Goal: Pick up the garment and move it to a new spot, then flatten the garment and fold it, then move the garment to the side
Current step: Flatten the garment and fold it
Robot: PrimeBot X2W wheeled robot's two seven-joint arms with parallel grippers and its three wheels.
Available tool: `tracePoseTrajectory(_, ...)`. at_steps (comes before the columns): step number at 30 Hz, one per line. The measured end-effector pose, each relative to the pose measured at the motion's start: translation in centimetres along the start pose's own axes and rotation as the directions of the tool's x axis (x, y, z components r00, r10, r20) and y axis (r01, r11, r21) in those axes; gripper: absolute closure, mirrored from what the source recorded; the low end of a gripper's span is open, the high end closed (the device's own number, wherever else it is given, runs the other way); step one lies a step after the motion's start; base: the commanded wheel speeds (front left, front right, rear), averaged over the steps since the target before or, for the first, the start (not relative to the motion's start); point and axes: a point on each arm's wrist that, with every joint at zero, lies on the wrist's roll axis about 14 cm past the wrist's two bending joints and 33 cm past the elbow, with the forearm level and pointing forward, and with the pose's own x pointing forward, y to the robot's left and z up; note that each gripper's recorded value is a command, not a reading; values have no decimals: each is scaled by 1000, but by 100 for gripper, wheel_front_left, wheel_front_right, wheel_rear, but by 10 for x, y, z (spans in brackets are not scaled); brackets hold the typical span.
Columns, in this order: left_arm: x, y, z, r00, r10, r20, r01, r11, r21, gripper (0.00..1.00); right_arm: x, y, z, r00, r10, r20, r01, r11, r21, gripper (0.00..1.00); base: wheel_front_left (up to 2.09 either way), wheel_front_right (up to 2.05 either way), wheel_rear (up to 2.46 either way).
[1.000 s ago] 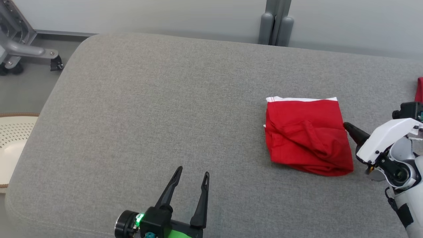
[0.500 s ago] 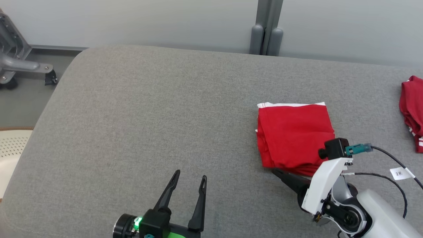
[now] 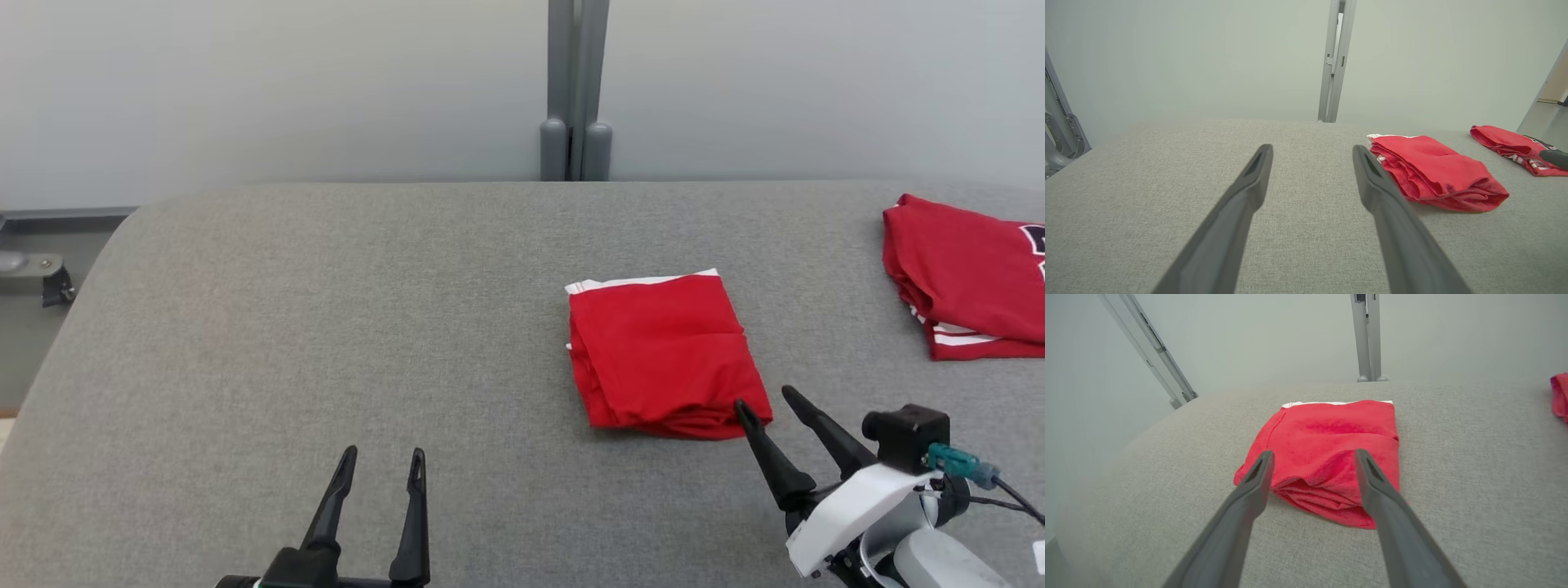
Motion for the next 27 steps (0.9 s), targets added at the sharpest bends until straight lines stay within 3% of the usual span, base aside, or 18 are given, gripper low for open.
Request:
tracePoseTrajectory(4,1,3,5,1000,-1,18,0,1000,17,0,-19,-19,-5,996,-86,33,88,994,-63,0,0,0,0)
tracePoseTrajectory(10,-1,2,9,999,-13,31,12,1000,23,0,-40,-23,33,967,-161,198,183,978,-96,0,0,0,0)
tracePoseTrajectory(27,-16,0,14,998,-29,50,27,999,36,0,-82,-18,27,932,-257,257,283,956,-71,0,0,0,0)
